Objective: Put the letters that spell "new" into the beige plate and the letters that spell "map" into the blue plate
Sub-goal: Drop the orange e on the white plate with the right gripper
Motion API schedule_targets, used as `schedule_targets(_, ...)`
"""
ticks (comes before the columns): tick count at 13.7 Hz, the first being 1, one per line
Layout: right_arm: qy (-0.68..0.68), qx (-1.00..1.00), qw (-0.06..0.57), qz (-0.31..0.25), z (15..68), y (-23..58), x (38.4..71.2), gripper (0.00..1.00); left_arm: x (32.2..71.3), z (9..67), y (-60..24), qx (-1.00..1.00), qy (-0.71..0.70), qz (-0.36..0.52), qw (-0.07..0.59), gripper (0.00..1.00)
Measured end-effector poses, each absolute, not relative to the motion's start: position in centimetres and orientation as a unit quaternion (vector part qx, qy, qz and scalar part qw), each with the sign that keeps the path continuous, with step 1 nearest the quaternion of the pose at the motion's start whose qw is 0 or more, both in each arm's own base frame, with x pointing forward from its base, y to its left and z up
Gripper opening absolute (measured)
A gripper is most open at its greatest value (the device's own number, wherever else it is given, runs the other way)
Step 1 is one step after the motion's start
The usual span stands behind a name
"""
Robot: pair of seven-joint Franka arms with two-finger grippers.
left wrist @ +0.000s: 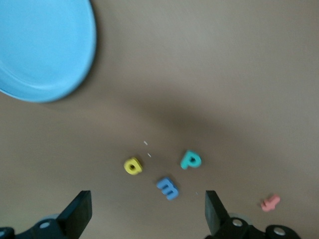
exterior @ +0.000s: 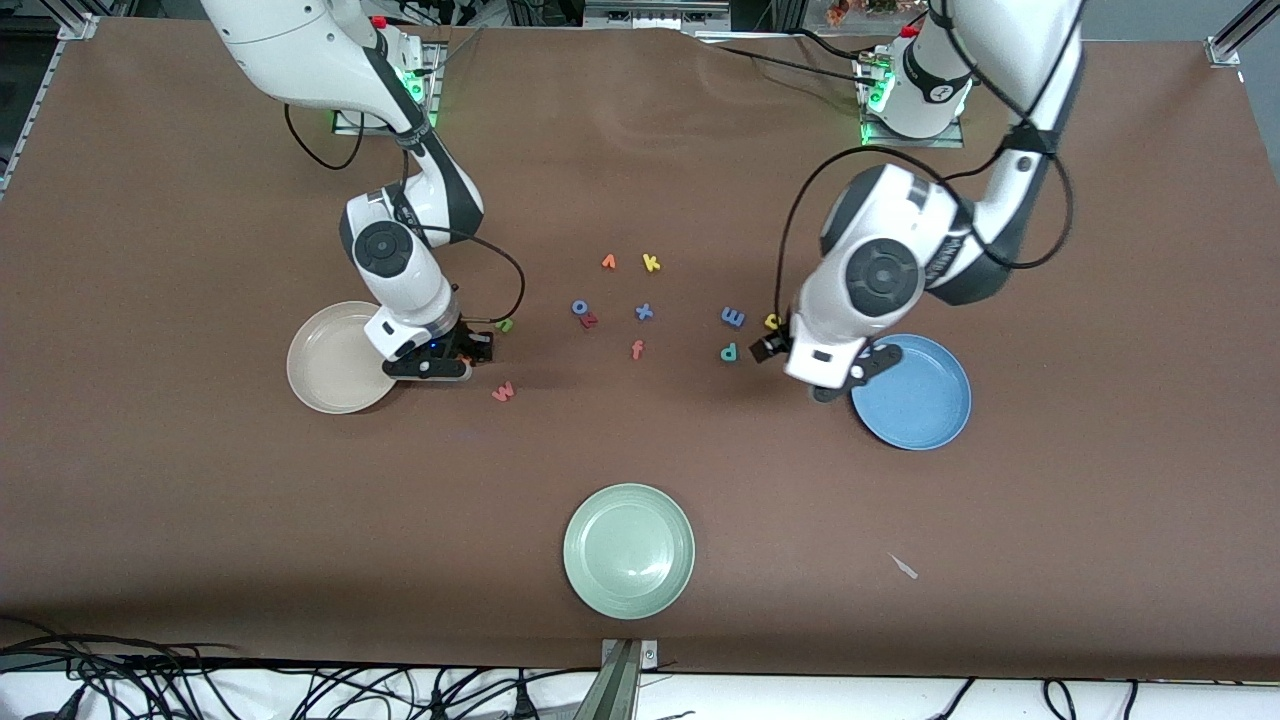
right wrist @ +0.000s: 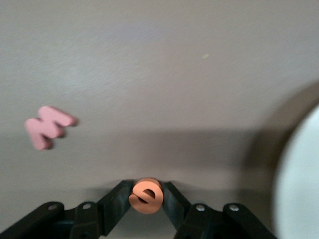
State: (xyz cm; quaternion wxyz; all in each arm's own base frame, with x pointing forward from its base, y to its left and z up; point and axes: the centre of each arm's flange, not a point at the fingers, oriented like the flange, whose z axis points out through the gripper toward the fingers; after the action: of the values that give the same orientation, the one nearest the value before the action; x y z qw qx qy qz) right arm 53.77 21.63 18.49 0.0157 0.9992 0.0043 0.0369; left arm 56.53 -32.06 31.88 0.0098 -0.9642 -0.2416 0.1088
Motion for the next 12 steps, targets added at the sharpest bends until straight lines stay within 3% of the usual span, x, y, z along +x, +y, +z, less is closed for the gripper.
schedule_targets(4, 0.073, 0.996, 0.043, 0.021, 23.9, 17.3, 56.3, 0.36, 53.8, 28.0, -35.4, -0.943, -0.308, 0.126, -0.018, 0.96)
schedule_targets(7, 0.114, 0.992, 0.06, 0.009, 24.4, 11.3, 56.3, 0.36, 51.9, 22.6, -33.2, -0.923, -0.368, 0.115, -0.012, 0.93)
schedule_targets(9, 0.117, 0.991, 0.062, 0.009, 23.3, 8.9, 54.9, 0.36, 50.3, 20.6, -33.2, -0.905, -0.409, 0.113, -0.006, 0.78)
schedule_targets(10, 0.116, 0.991, 0.062, 0.009, 22.9, 8.4, 54.2, 0.36, 49.5, 20.2, -33.7, -0.899, -0.423, 0.114, -0.002, 0.78)
schedule_targets(12, 0.117, 0.991, 0.06, 0.011, 22.7, 8.4, 53.6, 0.51, 48.4, 19.8, -34.7, -0.894, -0.434, 0.115, 0.003, 0.72)
